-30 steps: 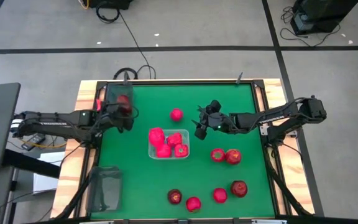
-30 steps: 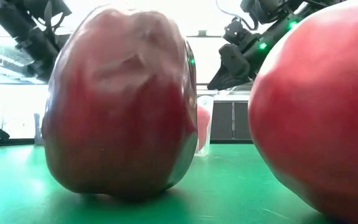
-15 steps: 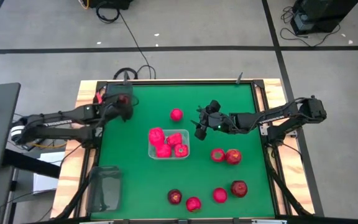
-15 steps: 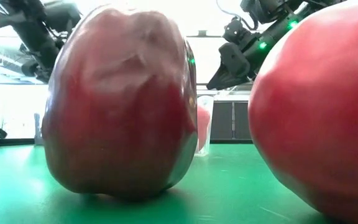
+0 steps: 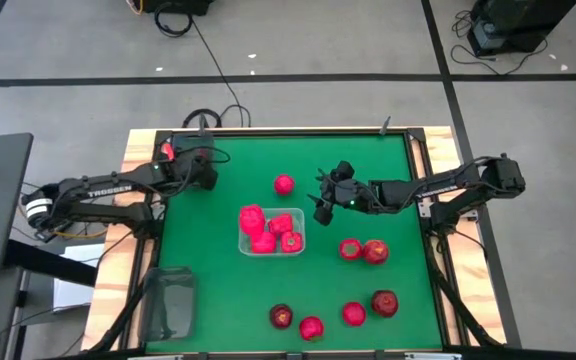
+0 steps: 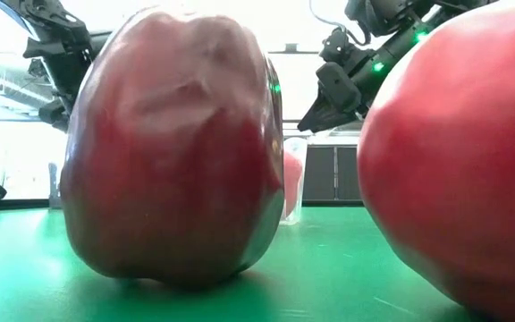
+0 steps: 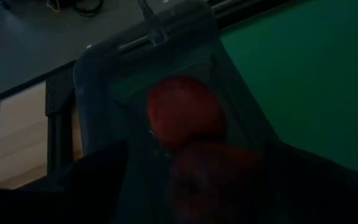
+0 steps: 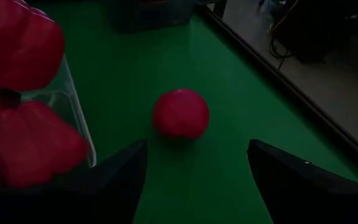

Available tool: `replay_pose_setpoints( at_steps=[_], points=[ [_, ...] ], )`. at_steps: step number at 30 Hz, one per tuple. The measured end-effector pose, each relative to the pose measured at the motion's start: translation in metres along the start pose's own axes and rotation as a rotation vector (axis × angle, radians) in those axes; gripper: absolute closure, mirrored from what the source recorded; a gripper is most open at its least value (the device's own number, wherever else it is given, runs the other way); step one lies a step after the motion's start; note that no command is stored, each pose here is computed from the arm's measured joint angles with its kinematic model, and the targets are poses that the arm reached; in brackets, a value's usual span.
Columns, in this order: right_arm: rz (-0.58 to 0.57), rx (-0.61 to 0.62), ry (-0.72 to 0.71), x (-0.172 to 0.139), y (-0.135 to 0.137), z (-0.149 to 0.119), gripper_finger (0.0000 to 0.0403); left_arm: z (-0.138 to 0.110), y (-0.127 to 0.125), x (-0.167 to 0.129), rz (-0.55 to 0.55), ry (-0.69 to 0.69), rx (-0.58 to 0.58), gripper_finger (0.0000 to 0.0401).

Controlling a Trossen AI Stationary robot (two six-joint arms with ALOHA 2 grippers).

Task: Sort produce into baskets
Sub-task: Put the red apple into the top black bin

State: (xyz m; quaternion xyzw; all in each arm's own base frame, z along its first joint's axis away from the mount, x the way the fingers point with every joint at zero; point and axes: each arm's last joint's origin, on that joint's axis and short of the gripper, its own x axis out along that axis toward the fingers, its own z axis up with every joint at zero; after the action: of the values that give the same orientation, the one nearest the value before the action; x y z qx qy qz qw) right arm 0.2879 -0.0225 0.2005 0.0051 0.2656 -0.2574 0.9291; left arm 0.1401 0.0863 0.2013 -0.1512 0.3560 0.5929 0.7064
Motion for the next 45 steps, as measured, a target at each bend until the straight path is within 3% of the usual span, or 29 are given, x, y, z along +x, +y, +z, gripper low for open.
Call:
replay_pose_setpoints(
  at_steps=[11, 22, 32, 35, 40, 45],
  points=[
    [0.004, -0.010, 0.004, 0.000, 0.000, 0.000, 0.0115, 0.009, -0.004, -0.006, -0.085, -0.069, 0.035, 0.0008],
    [0.128, -0.016, 0.028, -0.002, 0.001, 0.000, 0.0115, 0.016, -0.020, -0.029, -0.225, -0.166, 0.111, 0.0008],
    [0.020, -0.019, 0.053, -0.059, -0.014, 0.028, 0.0115, 0.007, -0.054, -0.067, -0.514, -0.346, 0.210, 0.0008],
    [0.091, 0.039, 0.124, -0.074, -0.020, 0.024, 0.0114, 0.001, -0.067, -0.079, -0.605, -0.390, 0.243, 0.0008],
    [0.339, 0.124, 0.366, -0.091, -0.016, 0.008, 0.0114, -0.020, -0.097, -0.094, -0.741, -0.420, 0.351, 0.0008],
    [0.285, 0.076, 0.467, -0.099, -0.007, -0.006, 0.0114, -0.040, -0.132, -0.104, -0.844, -0.511, 0.423, 0.0008]
  ],
)
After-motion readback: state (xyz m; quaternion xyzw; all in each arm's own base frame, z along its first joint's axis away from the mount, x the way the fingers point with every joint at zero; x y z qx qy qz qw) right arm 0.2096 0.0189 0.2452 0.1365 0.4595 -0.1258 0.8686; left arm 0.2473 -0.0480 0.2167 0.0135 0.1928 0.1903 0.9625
